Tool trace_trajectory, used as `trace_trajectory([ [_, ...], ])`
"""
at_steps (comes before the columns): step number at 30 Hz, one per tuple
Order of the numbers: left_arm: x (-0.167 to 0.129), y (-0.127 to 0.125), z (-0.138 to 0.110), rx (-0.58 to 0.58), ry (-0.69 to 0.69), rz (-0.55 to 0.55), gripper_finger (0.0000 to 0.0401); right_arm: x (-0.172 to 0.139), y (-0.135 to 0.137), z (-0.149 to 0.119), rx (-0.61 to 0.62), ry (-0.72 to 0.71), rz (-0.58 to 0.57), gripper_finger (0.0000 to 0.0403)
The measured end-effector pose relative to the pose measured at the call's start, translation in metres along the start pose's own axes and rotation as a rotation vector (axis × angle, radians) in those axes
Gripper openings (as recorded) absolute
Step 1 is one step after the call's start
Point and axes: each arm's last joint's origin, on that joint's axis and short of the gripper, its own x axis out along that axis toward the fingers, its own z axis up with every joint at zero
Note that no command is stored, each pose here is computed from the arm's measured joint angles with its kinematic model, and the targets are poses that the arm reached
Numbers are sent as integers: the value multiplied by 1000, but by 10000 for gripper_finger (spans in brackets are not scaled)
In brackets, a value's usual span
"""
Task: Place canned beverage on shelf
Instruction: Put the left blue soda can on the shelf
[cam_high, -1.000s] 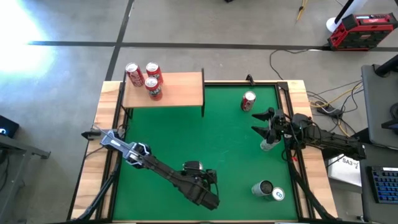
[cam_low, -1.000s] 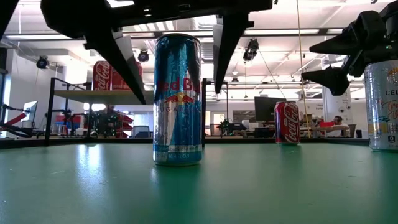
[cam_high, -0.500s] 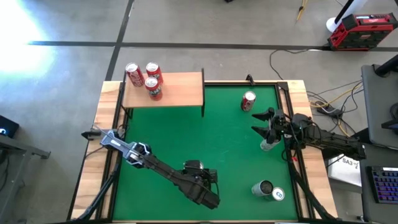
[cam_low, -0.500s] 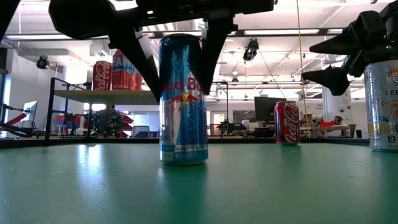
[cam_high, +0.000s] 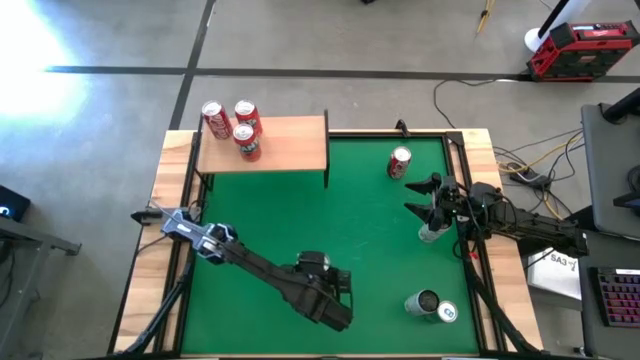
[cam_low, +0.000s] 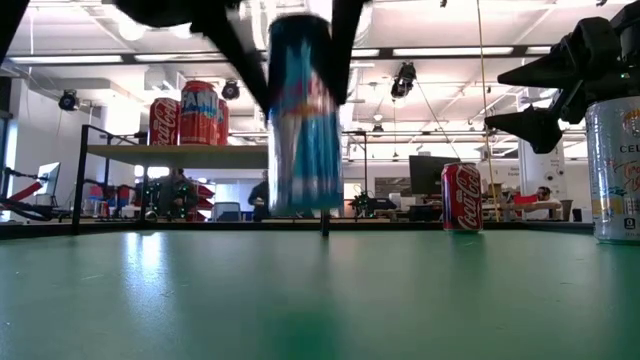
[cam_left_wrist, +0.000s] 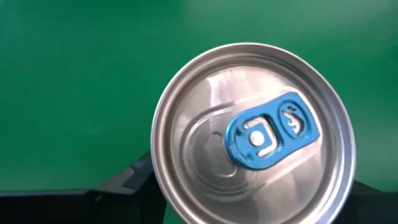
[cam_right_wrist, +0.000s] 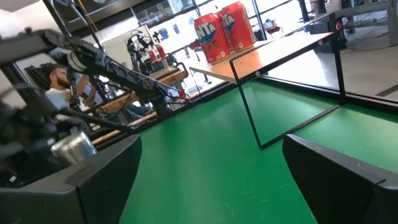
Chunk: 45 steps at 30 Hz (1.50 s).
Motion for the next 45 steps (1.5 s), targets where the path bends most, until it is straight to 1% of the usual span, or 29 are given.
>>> trace_trajectory([
  [4,-12,-3,32,36,-23,-41,210,0,0,0,0,1,0,382],
  [7,-19,-5,58,85,-74,-70,210,0,0,0,0,0,0,382],
  [15,-31,0,138,140,-110,-84,210,0,0,0,0,0,0,382],
  [20,-38,14,189,172,-124,-75,211,0,0,0,0,0,0,382],
  [25,-36,39,233,182,-142,-22,236,0,0,0,0,1,-1,382],
  [30,-25,59,265,188,-137,50,242,0,0,0,0,2,-1,382],
  [34,-14,67,289,152,-83,76,244,0,0,0,0,1,-1,382],
  [37,-7,71,305,116,-69,91,244,0,0,0,0,2,-1,382],
  [40,1,74,316,72,-72,109,245,0,0,0,0,2,-1,382],
  [45,14,79,327,2,-79,143,245,0,0,0,0,2,-2,382],
])
